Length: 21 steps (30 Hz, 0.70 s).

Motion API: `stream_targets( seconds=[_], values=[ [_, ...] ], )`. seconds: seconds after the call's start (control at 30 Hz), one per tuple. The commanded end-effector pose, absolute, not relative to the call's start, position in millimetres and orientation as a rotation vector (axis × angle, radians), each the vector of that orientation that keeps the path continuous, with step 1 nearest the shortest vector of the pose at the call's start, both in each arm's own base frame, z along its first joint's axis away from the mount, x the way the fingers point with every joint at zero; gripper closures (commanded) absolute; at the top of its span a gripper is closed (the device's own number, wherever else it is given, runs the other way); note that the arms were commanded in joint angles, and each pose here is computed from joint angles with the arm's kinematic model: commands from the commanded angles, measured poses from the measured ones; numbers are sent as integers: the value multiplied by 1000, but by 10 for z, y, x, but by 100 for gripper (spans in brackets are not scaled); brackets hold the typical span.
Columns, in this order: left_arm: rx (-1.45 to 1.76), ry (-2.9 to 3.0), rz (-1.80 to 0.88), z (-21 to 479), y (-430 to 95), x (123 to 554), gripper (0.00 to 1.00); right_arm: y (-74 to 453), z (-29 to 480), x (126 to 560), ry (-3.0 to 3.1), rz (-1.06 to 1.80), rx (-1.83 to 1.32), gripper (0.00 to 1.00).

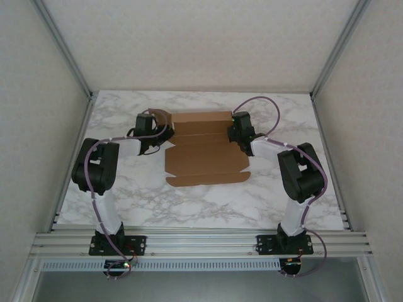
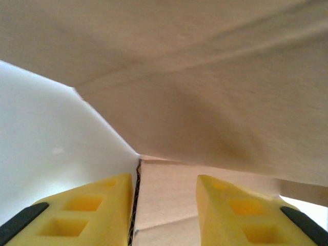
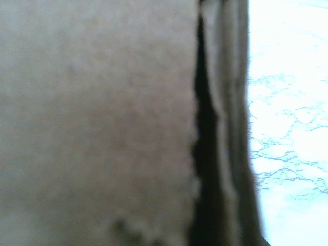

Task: Fold the paper box

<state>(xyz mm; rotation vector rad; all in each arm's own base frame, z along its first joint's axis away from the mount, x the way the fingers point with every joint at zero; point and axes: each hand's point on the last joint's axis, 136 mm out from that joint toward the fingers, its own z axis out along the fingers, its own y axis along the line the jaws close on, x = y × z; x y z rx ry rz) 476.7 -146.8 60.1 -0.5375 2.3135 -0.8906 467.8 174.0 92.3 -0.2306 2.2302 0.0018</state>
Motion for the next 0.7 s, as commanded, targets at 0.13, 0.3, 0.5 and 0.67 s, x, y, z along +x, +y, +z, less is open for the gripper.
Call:
stream_targets(
  seconds=[0.13,0.3,0.5,0.67],
  values=[
    [-510,2274,-1057,744,-1730,4727,63,1787,809,4590,2286,27,-245,100],
    [-505,2289,-1078,641,-1875,4705,64,1790,809,4591,2288,30,-246,100],
    [-485,2334,-1062,461,-2064,4719,64,1814,784,4576,2300,46,-244,100],
    [-534,2374,-1013,188,-2024,4705,65,1801,781,4565,2302,37,-250,100]
  ],
)
